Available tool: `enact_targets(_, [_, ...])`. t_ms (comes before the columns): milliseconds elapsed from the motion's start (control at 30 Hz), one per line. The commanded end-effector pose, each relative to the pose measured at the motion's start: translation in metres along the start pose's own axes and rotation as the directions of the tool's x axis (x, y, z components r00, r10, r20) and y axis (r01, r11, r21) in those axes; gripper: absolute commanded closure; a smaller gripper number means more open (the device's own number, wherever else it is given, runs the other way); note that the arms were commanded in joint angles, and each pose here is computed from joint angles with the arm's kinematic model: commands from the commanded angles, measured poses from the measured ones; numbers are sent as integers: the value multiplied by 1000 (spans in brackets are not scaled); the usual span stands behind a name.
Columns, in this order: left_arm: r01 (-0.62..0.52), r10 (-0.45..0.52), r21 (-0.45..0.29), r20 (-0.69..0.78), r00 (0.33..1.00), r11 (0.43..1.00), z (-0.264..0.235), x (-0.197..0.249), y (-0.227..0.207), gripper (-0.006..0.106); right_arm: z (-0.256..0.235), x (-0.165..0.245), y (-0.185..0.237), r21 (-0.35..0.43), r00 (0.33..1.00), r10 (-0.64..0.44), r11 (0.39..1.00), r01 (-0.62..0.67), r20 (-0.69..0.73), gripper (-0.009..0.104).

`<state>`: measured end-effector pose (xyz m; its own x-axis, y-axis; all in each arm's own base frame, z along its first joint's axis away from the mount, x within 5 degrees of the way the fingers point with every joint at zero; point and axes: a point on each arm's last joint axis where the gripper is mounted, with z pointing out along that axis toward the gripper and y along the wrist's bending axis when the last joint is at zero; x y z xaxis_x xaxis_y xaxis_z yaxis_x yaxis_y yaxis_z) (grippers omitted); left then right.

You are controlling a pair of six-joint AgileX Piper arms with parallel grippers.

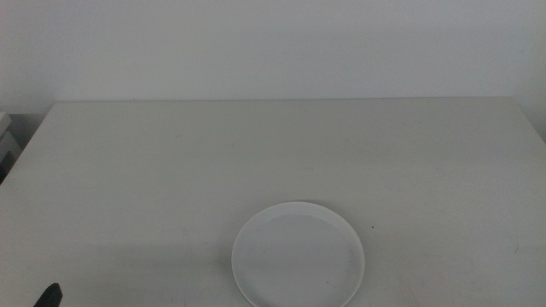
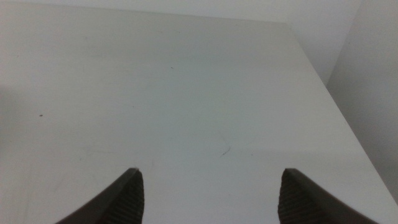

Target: Stack the three bowls on top of each other.

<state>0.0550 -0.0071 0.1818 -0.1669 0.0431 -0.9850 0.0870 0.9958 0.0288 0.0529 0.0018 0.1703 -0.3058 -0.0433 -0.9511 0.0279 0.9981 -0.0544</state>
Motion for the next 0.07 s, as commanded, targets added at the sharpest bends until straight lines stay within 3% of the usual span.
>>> enact_targets(0, [21, -19, -19, 90, 996, 1000, -2, -8, 2, 15, -3, -8, -2, 34, 996, -15, 999, 12, 88, 40])
enact_targets(33, [21, -19, -19, 90, 996, 1000, -2, -8, 2, 15, -3, -8, -2, 34, 996, -15, 999, 12, 88, 40])
